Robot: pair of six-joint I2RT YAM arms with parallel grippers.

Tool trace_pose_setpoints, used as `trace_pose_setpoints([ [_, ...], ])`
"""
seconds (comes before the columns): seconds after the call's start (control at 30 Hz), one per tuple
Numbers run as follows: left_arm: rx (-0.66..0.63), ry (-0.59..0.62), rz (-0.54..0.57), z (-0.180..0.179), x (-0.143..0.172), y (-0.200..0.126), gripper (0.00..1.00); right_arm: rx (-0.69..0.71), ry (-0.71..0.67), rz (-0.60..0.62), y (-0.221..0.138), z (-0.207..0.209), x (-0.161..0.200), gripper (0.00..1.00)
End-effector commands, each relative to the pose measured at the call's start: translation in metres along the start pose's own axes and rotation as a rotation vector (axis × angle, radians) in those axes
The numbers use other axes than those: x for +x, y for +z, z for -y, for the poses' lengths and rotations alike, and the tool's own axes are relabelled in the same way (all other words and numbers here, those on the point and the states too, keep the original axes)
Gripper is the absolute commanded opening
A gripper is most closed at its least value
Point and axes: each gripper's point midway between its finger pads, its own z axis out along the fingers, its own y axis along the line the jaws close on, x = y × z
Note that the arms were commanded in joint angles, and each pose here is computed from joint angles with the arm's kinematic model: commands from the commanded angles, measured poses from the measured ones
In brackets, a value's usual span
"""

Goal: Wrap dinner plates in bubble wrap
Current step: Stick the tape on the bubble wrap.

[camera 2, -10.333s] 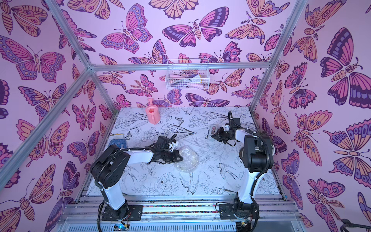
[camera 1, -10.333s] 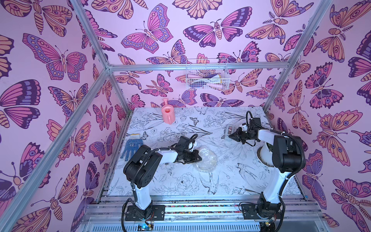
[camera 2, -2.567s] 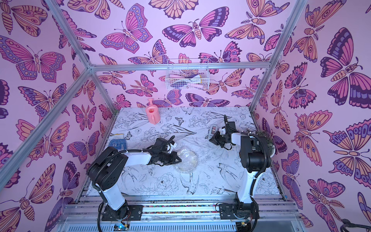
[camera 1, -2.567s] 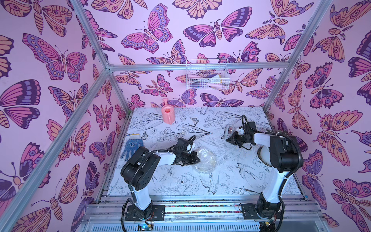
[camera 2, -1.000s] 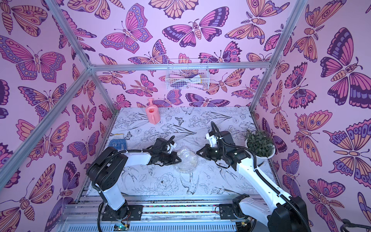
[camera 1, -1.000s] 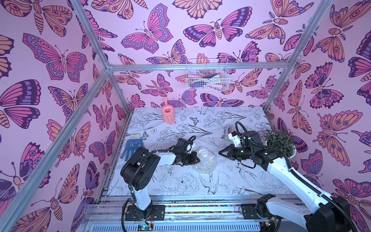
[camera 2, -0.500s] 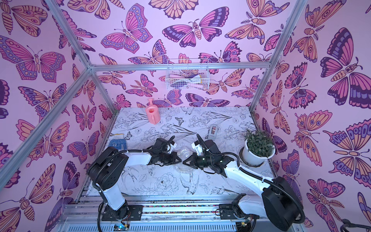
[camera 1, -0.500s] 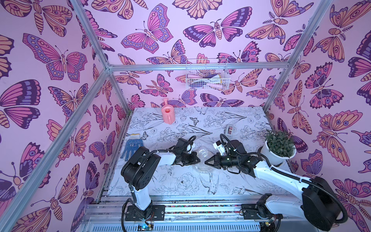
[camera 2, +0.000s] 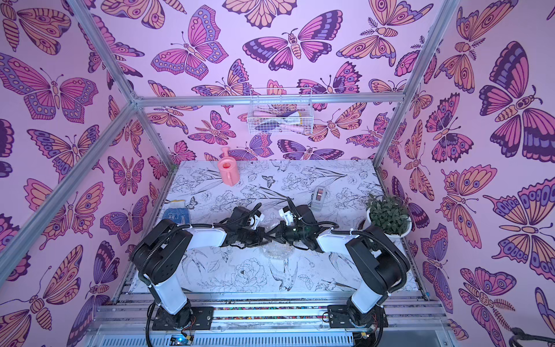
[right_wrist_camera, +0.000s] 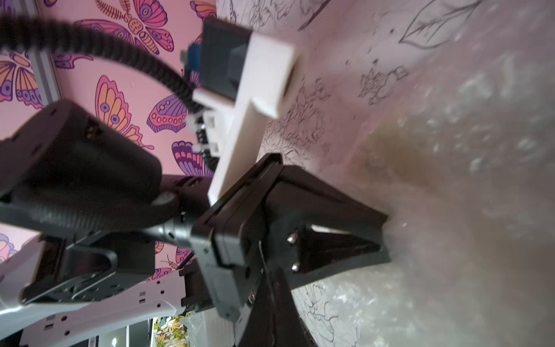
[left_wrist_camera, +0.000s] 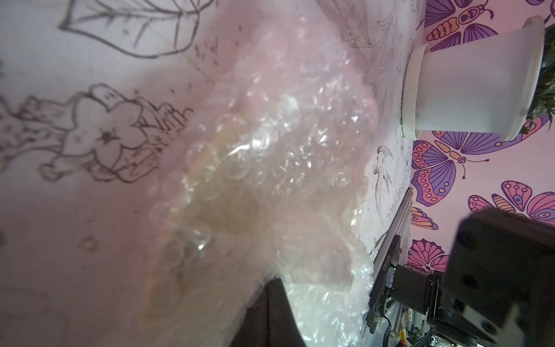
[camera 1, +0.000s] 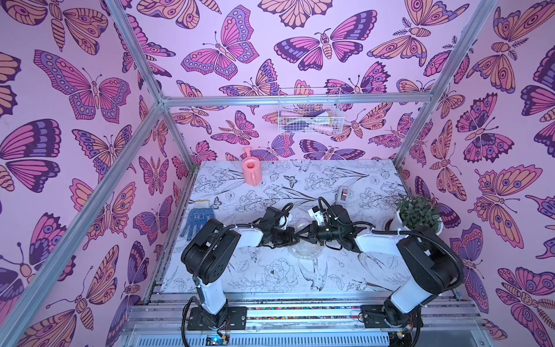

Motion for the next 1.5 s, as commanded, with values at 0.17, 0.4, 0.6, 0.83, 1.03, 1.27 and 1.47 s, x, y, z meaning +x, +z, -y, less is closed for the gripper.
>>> trace_pose_setpoints([
  [0.17, -0.192, -0.139, -0.119, -0.061, 0.047, 0.009, 0.00, -0.005, -0.037, 0.038, 0.008, 0.020, -0.037, 0.00],
  [0.4, -0.193, -0.145, -0.121, -0.062, 0.047, 0.009, 0.00, 0.051, -0.101, 0.026, 0.012, 0.041, -0.046, 0.00],
  [0.6, -0.191, -0.146, -0.117, -0.061, 0.047, 0.008, 0.00, 0.150, -0.200, 0.002, 0.011, 0.065, -0.042, 0.00],
  [0.83, -0.189, -0.143, -0.091, -0.051, 0.041, 0.000, 0.00, 0.203, -0.245, 0.003, 0.011, 0.082, -0.041, 0.00],
  [1.03, -0.244, -0.128, -0.038, -0.039, 0.028, -0.023, 0.00, 0.206, -0.267, 0.010, 0.010, 0.083, -0.042, 0.00],
  [1.27, -0.260, -0.073, 0.039, -0.015, 0.004, -0.047, 0.00, 0.204, -0.277, 0.011, 0.009, 0.081, -0.041, 0.00],
  [1.47, -0.217, -0.041, 0.012, 0.001, -0.004, -0.037, 0.00, 0.206, -0.275, 0.010, 0.008, 0.081, -0.040, 0.00],
])
